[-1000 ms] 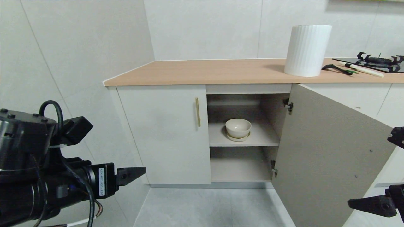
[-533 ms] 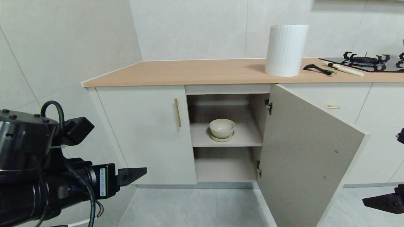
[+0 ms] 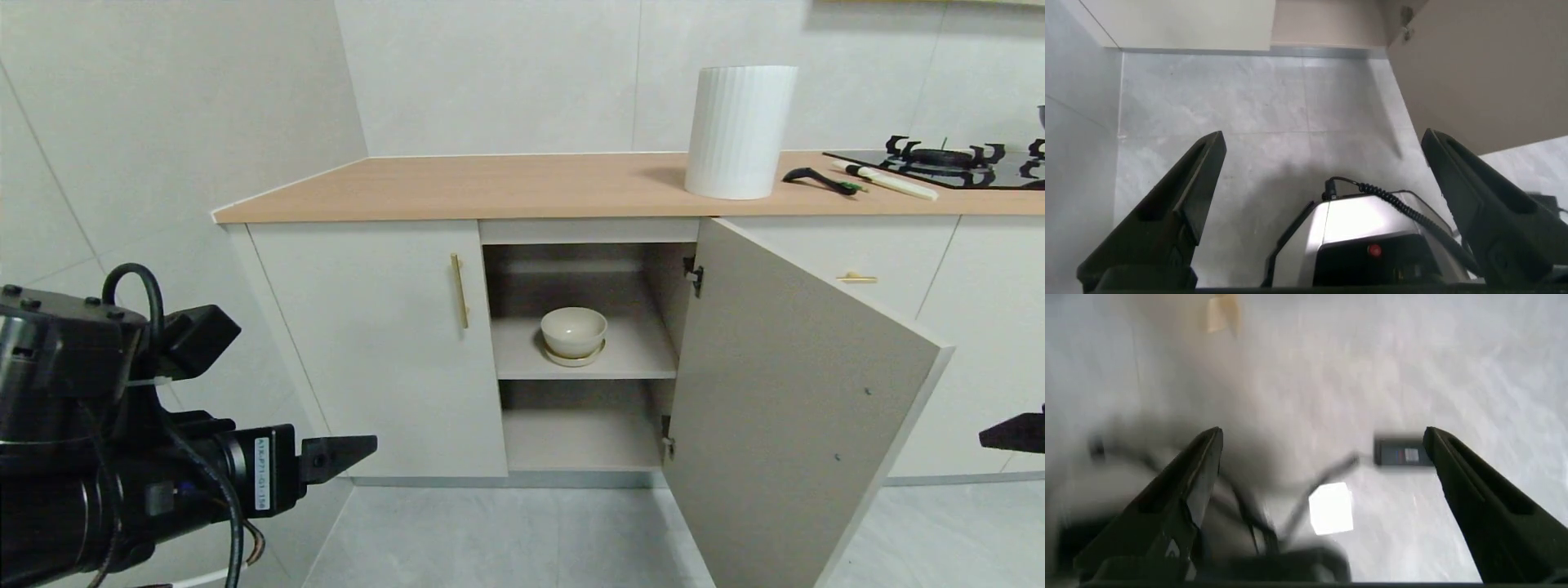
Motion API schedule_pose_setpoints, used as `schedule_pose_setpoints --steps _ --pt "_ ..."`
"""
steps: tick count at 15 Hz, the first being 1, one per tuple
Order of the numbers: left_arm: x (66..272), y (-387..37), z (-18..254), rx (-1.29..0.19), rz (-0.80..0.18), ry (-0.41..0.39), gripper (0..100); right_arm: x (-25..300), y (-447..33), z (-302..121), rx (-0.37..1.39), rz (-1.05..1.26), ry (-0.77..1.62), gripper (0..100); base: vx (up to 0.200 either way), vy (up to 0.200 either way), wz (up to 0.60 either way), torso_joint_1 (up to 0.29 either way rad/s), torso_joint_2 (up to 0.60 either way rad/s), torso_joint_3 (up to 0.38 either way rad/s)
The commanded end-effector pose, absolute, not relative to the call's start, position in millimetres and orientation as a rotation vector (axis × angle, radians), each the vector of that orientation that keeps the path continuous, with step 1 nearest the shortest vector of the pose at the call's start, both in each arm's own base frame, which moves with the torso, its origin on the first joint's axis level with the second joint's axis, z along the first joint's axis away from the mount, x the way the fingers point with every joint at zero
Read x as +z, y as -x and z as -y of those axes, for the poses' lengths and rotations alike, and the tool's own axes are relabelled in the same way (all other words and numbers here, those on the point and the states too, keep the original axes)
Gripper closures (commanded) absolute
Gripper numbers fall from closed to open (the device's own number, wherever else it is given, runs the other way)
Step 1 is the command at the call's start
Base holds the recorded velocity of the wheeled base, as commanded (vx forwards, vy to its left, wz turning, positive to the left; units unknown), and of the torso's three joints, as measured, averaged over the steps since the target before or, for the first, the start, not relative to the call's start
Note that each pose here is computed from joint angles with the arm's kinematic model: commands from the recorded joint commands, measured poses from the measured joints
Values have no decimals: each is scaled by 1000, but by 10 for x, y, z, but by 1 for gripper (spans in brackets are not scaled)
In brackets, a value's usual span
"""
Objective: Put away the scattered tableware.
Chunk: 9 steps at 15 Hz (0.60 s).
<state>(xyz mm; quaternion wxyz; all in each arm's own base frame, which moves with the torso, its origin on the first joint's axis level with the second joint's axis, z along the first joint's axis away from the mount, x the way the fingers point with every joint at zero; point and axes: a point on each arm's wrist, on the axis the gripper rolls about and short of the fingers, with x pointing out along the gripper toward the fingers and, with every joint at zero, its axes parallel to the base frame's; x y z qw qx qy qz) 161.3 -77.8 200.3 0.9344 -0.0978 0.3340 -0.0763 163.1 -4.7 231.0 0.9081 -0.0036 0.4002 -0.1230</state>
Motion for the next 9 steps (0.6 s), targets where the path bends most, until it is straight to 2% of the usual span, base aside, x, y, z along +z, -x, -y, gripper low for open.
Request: schedule_pose_setpoints --steps 1,3,9 --pt "1996 -1616 779 -155 -686 199 0 2127 -1907 185 -321 -873 -26 0 0 0 0 0 0 0" --pt "2000 -1617 780 -156 -685 200 0 2020 -2119 236 -362 -837 -94 0 0 0 0 0 0 0" --pt "2000 -1617 780 -157 -686 200 0 1861 -2282 239 -366 -894 -102 0 0 0 0 0 0 0"
